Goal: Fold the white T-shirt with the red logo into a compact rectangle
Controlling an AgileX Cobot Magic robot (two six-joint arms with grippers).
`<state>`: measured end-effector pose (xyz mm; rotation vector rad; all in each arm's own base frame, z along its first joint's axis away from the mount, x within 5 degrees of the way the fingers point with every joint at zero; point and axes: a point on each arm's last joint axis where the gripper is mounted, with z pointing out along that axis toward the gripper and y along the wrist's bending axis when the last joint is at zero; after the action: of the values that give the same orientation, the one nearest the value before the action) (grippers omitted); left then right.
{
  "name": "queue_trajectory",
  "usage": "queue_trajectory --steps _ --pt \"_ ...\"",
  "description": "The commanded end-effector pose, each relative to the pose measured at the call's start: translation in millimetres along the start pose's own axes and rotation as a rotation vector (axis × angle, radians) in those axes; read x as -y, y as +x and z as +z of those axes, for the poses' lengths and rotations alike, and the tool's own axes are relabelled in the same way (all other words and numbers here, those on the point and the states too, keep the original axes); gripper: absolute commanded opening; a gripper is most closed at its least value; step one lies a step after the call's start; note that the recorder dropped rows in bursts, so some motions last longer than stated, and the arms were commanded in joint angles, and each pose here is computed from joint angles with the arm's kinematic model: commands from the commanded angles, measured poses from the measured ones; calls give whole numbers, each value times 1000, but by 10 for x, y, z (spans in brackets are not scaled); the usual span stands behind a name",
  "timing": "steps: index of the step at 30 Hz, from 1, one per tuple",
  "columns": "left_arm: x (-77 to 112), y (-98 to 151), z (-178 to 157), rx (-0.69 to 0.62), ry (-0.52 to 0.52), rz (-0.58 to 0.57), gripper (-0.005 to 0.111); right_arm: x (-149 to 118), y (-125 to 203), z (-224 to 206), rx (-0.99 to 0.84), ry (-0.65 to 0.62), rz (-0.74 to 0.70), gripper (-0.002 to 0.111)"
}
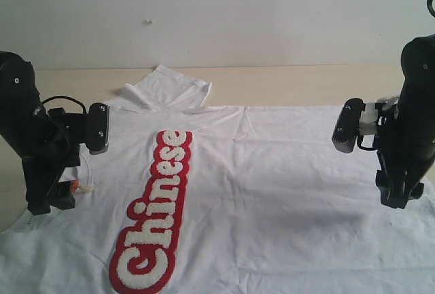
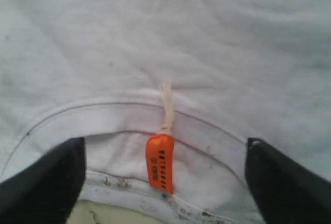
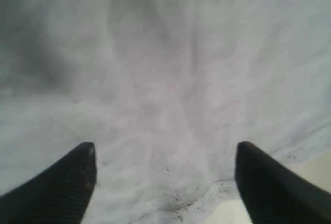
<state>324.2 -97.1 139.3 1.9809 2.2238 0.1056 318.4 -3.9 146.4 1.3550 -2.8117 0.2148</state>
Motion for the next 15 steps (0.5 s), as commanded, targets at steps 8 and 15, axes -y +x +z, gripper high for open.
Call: queue_trajectory --steps 8,15 --pt "-29 -19 -30 20 -20 -111 105 130 -90 -20 96 128 6 99" --pt "33 46 -24 -37 57 186 105 25 15 -9 -22 9 -385 98"
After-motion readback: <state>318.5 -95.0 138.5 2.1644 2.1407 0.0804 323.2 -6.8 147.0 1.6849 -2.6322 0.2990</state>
